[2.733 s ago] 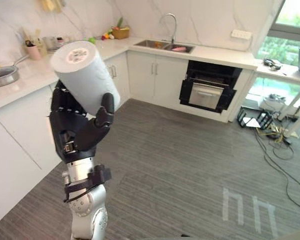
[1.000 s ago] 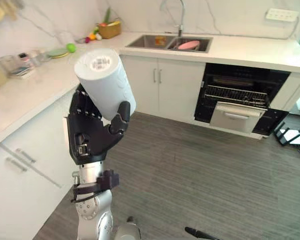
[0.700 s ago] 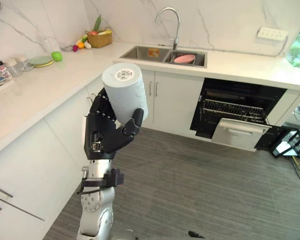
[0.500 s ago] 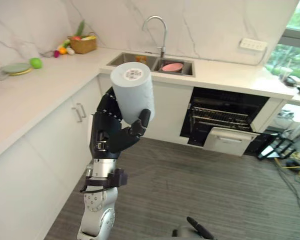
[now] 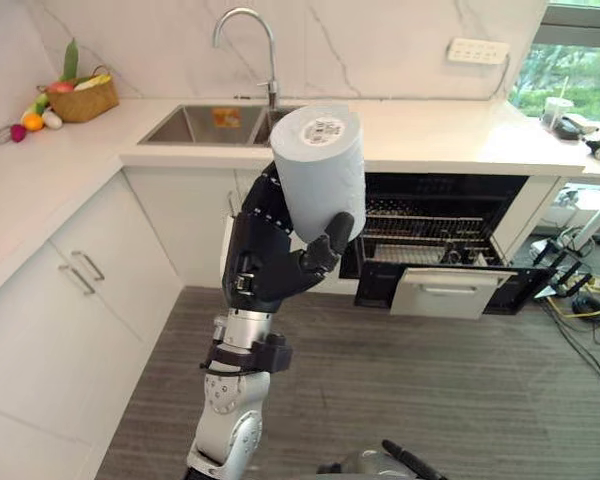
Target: Walk over to the sink, pick up the cup, carry it to the dishwasher, place the cup inside the dishwasher, then close the dishwasher door
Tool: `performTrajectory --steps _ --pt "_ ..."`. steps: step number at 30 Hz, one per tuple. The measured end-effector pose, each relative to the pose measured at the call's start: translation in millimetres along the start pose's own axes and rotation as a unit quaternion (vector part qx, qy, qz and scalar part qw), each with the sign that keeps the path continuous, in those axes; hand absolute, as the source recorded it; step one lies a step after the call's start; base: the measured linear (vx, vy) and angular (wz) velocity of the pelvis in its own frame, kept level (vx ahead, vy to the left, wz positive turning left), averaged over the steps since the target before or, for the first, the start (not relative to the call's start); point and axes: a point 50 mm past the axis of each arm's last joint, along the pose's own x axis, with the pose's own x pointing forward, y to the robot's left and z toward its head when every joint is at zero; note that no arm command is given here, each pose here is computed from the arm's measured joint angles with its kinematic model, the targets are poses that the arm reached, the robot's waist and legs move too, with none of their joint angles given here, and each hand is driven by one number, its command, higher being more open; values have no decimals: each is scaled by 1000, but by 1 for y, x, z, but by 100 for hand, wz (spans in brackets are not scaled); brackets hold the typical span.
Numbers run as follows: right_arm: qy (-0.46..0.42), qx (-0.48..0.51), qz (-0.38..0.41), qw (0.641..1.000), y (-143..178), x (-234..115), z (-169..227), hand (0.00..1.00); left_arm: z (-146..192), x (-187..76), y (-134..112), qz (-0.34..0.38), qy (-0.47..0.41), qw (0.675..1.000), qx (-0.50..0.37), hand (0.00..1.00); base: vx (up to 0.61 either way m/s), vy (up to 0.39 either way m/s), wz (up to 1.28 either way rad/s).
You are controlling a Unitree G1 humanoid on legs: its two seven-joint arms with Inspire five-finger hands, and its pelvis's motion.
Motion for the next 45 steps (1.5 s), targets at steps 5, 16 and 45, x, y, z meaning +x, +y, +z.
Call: performTrajectory --steps 5,16,45 --pt "0 -25 10 1000 7 2 7 100 13 -1 8 21 -35 999 -4 0 342 -47 -75" --pt "13 10 -13 1000 17 7 -11 100 5 -11 9 20 2 1000 3 0 433 207 -73" --pt "-696 88 -11 712 71 -172 191 100 16 -8 58 118 -23 983 139 0 133 53 -22"
